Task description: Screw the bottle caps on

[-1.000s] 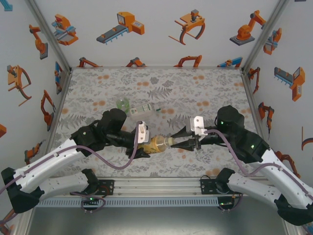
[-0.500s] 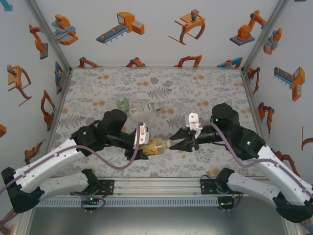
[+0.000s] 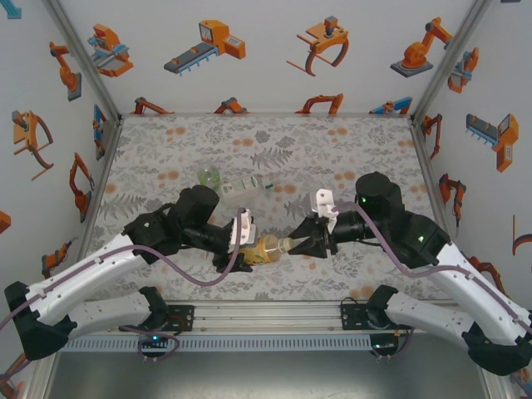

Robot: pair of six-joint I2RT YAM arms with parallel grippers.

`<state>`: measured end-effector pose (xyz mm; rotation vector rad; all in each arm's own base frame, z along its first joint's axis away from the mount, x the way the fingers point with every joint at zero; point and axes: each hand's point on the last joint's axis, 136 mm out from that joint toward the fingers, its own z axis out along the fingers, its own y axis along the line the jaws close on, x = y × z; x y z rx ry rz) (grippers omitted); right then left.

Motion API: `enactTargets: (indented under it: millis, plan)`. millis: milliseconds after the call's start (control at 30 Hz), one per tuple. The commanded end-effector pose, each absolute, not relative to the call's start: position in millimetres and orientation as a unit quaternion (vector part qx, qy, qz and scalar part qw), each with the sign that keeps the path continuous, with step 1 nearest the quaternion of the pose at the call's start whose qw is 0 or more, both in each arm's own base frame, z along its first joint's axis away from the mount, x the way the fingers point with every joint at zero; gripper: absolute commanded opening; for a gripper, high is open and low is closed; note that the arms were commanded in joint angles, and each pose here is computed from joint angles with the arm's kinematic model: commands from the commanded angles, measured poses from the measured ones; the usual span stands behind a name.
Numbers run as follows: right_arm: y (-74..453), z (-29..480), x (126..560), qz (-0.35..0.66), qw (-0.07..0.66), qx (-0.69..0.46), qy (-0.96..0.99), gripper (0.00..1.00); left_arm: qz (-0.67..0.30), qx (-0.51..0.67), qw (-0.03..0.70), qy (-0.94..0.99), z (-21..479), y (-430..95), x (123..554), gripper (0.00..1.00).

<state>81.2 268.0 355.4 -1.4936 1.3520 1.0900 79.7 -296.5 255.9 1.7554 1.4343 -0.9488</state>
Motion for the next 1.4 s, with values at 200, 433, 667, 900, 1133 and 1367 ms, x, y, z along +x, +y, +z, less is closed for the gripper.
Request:
enactTargets:
  millis: [200, 433, 667, 900, 1133, 1367]
  plan:
    - [267, 361, 79, 0.433, 0.401, -0.593, 0.547, 0.00, -0.376, 0.679, 0.345, 0.527, 273, -302, 76, 0.00]
    - [269, 357, 81, 0.429, 0.392, -0.590, 0.560, 0.00, -0.379, 0.676, 0.339, 0.533, 271, -305, 78, 0.00]
    - [271, 352, 87, 0.430, 0.388, -0.569, 0.584, 0.00, -0.380, 0.669, 0.363, 0.526, 278, -305, 80, 0.00]
    - [272, 347, 105, 0.440, 0.390, -0.488, 0.645, 0.00, -0.373, 0.667, 0.370, 0.529, 278, -304, 83, 0.00]
    - [267, 338, 123, 0.464, 0.336, -0.346, 0.743, 0.00, -0.368, 0.666, 0.371, 0.532, 277, -304, 85, 0.00]
    - [263, 323, 140, 0.488, 0.259, -0.160, 0.818, 0.00, -0.369, 0.665, 0.378, 0.528, 281, -307, 87, 0.00]
